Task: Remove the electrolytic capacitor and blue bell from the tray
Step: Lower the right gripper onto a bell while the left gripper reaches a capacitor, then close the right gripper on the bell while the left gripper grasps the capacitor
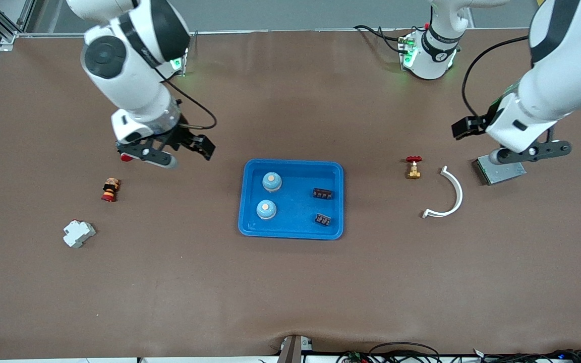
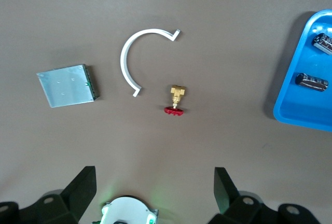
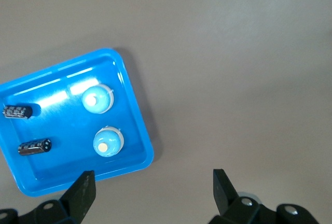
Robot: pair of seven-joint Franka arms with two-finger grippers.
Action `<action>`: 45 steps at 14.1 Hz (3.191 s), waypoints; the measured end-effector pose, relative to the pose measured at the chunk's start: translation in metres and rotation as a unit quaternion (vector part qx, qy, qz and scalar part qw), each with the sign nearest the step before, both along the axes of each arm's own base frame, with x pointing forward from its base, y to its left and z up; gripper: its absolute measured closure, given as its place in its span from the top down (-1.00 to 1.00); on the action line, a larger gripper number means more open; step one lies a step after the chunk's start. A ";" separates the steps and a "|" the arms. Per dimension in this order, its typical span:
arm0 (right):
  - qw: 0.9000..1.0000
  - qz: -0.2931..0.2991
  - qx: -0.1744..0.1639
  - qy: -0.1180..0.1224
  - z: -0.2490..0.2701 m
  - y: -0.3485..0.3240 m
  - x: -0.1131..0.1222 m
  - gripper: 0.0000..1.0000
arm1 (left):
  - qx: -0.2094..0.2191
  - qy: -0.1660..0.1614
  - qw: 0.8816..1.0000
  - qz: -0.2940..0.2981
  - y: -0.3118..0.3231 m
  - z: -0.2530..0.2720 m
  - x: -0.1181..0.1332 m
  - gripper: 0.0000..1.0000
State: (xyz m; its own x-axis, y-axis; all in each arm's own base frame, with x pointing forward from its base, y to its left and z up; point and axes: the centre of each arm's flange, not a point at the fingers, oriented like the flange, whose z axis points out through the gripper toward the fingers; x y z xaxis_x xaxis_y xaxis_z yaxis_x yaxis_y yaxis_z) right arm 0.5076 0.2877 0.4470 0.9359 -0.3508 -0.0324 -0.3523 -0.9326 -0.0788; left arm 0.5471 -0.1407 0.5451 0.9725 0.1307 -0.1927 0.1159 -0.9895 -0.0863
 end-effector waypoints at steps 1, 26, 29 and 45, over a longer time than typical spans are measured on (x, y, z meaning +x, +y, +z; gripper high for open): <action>1.000 -0.003 -0.001 0.002 -0.015 0.013 -0.001 1.00 | 0.003 -0.005 1.000 0.014 -0.011 -0.011 -0.001 1.00; 0.997 -0.069 -0.032 -0.012 -0.240 0.154 -0.011 1.00 | 0.035 -0.045 0.890 0.453 -0.232 -0.311 -0.025 1.00; 0.997 -0.069 -0.034 -0.010 -0.247 0.160 -0.014 1.00 | 0.032 -0.044 0.862 0.504 -0.247 -0.316 -0.020 1.00; 0.997 -0.064 -0.051 0.001 -0.232 0.173 0.004 0.27 | 0.015 -0.041 0.806 0.591 -0.287 -0.354 -0.004 1.00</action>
